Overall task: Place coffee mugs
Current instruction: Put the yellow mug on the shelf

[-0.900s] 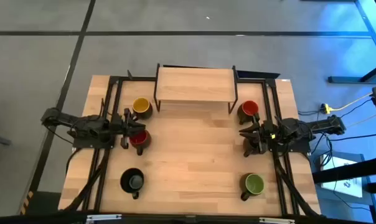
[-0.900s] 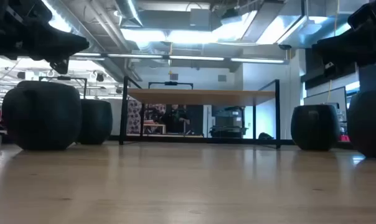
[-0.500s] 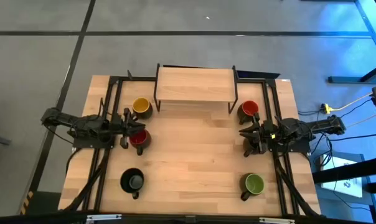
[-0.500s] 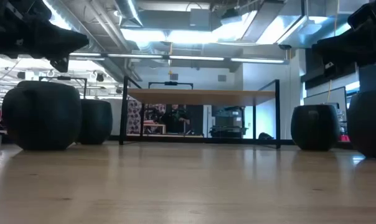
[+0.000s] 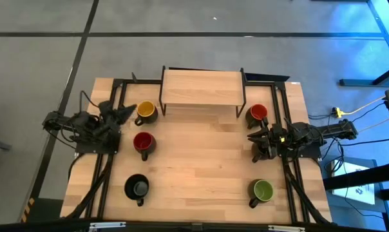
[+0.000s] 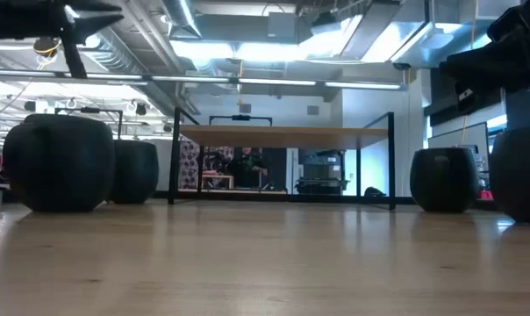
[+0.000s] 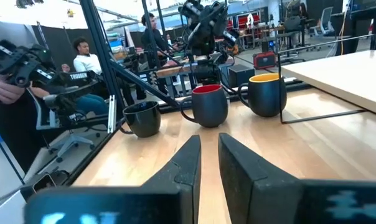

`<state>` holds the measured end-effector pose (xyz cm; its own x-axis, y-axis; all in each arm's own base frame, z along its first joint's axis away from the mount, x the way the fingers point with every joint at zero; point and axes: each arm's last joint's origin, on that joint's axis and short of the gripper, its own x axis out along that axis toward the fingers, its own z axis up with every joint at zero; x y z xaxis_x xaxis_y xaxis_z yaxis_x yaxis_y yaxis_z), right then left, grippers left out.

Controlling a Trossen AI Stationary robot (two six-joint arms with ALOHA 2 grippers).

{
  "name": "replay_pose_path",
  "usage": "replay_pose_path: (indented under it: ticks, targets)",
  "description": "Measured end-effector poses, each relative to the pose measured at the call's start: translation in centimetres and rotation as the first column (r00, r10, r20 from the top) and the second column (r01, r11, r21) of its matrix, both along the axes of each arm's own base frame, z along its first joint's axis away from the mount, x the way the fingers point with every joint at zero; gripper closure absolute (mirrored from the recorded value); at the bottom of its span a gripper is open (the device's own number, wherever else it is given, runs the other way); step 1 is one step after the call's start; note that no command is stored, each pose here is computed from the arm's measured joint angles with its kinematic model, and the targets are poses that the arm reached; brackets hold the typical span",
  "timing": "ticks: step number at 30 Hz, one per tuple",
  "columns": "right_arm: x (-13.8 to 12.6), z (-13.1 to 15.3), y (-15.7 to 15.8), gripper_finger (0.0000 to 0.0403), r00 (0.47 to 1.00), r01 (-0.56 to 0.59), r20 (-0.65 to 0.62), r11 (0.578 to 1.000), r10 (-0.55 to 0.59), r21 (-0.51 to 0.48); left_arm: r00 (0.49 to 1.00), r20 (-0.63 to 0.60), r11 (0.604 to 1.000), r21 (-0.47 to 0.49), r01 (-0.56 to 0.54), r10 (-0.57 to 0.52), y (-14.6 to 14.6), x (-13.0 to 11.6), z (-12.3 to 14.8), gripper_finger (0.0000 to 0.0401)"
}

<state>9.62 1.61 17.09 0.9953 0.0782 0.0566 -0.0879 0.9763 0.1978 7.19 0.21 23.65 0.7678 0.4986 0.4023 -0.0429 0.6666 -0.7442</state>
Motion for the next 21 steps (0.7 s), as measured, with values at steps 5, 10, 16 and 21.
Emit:
replay_pose_path:
  ticks: [5,10,16,21]
  targets:
    - [0.0,0.0,-0.2,0.0358,0.997,0.080,-0.006,0.991,-0.080,0.106,0.997,0.052,0.999,-0.002,-0.051,0.051,0.3,-0.8,2.3,0.0364]
    - [0.0,0.1,-0.5,0.0358,0.988,0.156,-0.004,0.979,-0.157,0.131,0.987,-0.069,0.984,0.113,-0.135,0.143,0.2,-0.1,5.7,0.0364]
    - [0.0,0.1,-0.5,0.0358,0.986,0.167,-0.006,0.977,-0.167,0.132,0.839,-0.419,0.928,0.284,-0.241,0.346,-0.2,2.7,10.0,0.0364]
    - [0.0,0.1,-0.6,0.0358,0.982,0.190,-0.005,0.973,-0.191,0.134,0.613,-0.612,0.860,0.437,-0.263,0.499,-0.1,5.6,12.6,0.0365]
